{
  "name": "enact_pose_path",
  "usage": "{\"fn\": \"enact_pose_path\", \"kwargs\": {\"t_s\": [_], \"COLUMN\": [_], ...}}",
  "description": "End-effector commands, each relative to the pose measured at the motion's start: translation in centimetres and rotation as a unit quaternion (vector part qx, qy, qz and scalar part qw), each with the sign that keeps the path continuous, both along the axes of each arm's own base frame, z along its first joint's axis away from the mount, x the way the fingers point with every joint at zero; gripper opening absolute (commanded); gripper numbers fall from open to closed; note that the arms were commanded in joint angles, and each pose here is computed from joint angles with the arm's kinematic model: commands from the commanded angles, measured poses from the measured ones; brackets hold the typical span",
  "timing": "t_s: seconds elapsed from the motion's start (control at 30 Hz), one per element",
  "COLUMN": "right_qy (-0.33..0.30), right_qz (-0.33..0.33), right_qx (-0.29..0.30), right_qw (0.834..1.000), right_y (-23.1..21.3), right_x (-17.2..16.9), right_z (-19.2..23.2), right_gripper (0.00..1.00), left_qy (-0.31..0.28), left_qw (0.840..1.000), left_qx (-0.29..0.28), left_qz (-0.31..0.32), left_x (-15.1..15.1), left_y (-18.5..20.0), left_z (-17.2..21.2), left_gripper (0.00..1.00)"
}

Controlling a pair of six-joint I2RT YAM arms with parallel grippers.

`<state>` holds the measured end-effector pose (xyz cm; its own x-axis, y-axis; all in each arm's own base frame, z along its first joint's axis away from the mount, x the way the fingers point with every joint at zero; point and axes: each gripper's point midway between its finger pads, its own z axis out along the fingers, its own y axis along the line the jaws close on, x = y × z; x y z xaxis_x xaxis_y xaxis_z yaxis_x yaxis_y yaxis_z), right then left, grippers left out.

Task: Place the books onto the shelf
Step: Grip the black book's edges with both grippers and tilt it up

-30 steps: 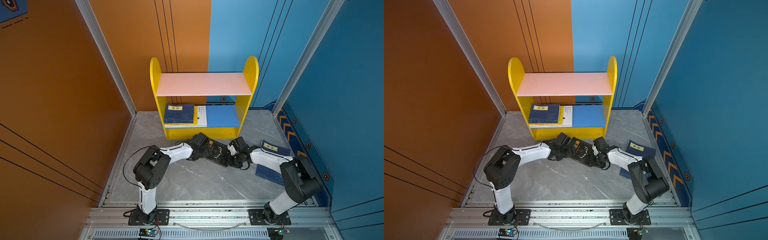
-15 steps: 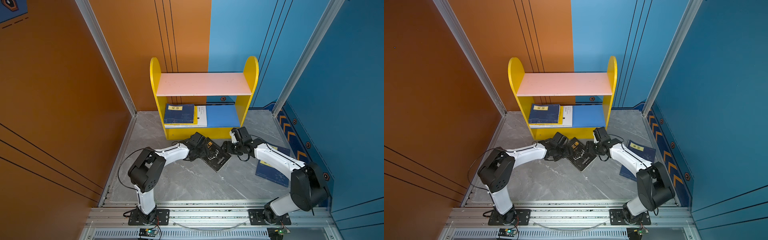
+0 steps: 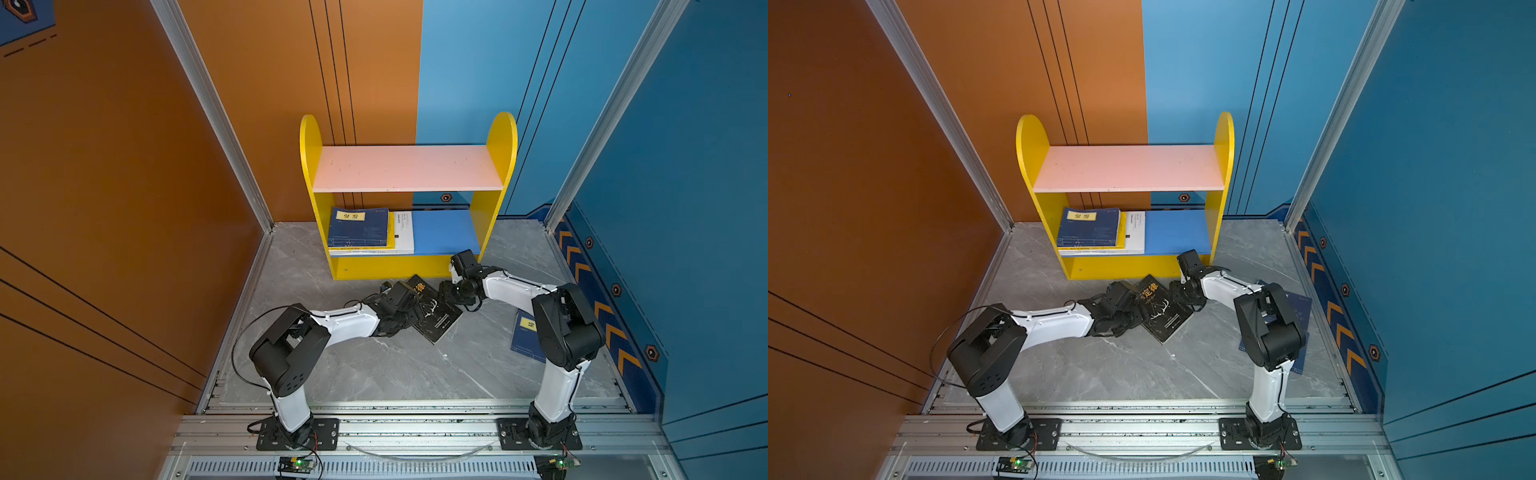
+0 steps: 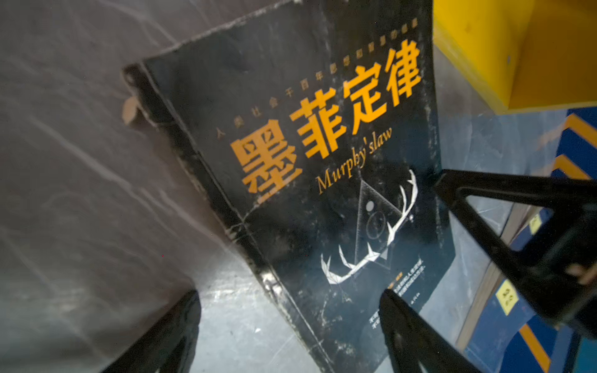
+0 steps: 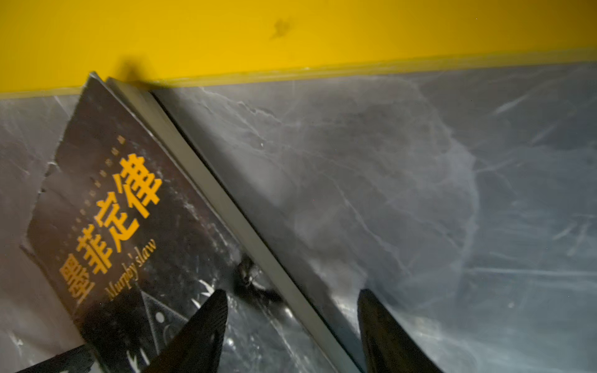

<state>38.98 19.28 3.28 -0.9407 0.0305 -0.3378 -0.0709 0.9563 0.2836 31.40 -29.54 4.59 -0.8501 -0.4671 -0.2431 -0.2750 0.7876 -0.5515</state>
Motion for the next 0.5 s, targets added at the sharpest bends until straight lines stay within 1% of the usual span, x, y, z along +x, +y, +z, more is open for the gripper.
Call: {"fn": "enact_pose_path", "kwargs": {"t_s": [0.0, 0.1, 0.17, 0.37, 0.4, 0.47], "right_qy": [0.007, 0.023, 0.027, 0.044, 0.049, 0.055], "right_qz": [0.023, 0.047, 0.063, 0.088, 0.090, 0.095], "right_qx": [0.024, 0.041, 0.040, 0.054, 0.052, 0.050], "right_qw": [0.999, 0.998, 0.997, 0.994, 0.993, 0.993], "right_y": [1.1, 2.2, 2.6, 3.8, 4.0, 4.3], "right_x": [0.3, -0.6, -1.4, -3.5, -3.8, -4.2], "right_z": [0.2, 0.0, 0.1, 0.0, -0.3, -0.7], "right_gripper": [0.62, 0.56, 0.54, 0.46, 0.45, 0.44], "left_qy": [0.001, 0.010, 0.015, 0.020, 0.021, 0.019], "left_qw": [0.999, 0.998, 0.997, 0.995, 0.995, 0.995], "left_qx": [-0.005, 0.001, -0.001, -0.027, -0.030, -0.036], "left_qz": [0.047, 0.068, 0.082, 0.092, 0.091, 0.089], "left_x": [-0.3, -0.6, -0.7, -0.8, -0.7, -0.7], "left_y": [0.5, 0.9, 1.2, 0.5, 0.4, 0.1], "left_z": [-0.8, -1.5, -2.0, -3.0, -3.1, -3.0], "left_gripper": [0.87, 0.87, 0.87, 0.87, 0.83, 0.82]}}
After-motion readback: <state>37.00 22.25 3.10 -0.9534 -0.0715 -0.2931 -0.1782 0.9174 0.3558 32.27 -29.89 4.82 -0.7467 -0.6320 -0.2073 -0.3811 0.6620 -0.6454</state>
